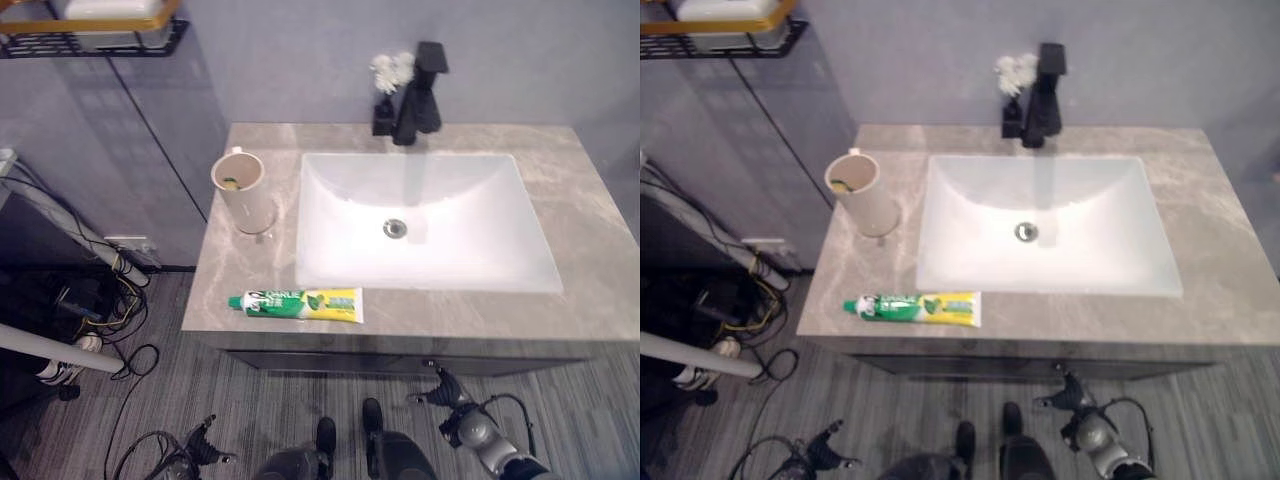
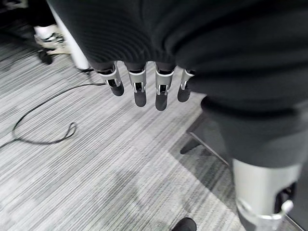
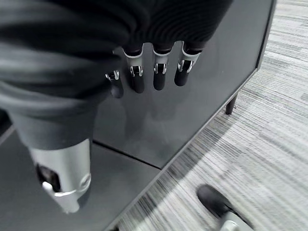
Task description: Put brush and paste in cup on sink, flatten towel.
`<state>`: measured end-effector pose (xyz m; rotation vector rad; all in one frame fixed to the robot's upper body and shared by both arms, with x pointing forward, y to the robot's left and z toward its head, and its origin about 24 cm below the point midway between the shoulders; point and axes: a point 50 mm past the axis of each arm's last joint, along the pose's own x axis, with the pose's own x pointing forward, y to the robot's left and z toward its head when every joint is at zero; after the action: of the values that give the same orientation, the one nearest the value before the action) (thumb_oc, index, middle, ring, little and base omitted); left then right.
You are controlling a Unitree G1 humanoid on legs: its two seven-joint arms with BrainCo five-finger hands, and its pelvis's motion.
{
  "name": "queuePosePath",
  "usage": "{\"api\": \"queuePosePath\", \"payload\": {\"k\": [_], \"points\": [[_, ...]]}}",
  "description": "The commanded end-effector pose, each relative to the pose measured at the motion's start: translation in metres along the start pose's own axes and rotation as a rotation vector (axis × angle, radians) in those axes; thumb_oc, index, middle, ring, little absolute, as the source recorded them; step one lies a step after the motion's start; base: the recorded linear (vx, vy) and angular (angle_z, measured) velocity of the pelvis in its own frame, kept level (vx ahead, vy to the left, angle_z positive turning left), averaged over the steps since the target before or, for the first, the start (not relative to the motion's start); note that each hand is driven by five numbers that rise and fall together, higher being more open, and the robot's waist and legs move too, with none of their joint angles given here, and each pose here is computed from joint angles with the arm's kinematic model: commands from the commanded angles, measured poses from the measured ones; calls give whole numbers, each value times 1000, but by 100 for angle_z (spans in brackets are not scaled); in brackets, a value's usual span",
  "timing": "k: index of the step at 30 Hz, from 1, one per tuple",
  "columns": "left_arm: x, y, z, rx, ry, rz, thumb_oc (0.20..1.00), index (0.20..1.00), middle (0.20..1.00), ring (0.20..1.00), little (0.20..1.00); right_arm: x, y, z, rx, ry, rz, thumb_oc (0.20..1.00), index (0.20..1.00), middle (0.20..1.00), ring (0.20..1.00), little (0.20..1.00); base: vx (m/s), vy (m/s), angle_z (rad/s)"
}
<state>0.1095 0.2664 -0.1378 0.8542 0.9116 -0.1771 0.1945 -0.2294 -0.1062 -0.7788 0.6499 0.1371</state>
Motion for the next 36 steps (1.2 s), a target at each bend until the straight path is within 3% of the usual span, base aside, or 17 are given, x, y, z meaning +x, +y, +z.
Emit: {"api": "queuePosePath", "payload": {"k": [1,6,8,13,18,19,29,36], "points": [[1,19,3,2,-54,83,1000,1000,1000,1000,1000,11,-20,20,-48,-93,-54,1000,1000,1000,1000,1000,32,-152,50],[-4,31,6,77,-134,118,1000,1000,1000,1000,1000,11,-18,7,-45,-13,-70,1000,1000,1000,1000,1000,-23,-115,49],[-18,48,13,209,-293,121,1000,1000,1000,1000,1000,9,-19,-11,-66,88,-81,1000,1000,1000,1000,1000,-32,-101,49],[-49,78,14,399,-445,138,1000,1000,1000,1000,1000,-6,-18,-53,-114,283,-78,1000,1000,1000,1000,1000,31,-33,47],[-78,132,36,481,-563,328,1000,1000,1000,1000,1000,-28,-19,-90,-53,458,-101,1000,1000,1000,1000,1000,20,-30,37],[-93,158,56,504,-649,443,1000,1000,1000,1000,1000,-35,-18,-99,-11,496,-110,1000,1000,1000,1000,1000,2,-40,39],[-153,221,102,438,-865,800,1000,1000,1000,1000,1000,-41,2,-103,40,519,-27,1000,1000,1000,1000,1000,17,-6,26],[-168,235,120,363,-960,862,1000,1000,1000,1000,1000,-28,8,-80,141,447,-21,1000,1000,1000,1000,1000,2,50,-24]]}}
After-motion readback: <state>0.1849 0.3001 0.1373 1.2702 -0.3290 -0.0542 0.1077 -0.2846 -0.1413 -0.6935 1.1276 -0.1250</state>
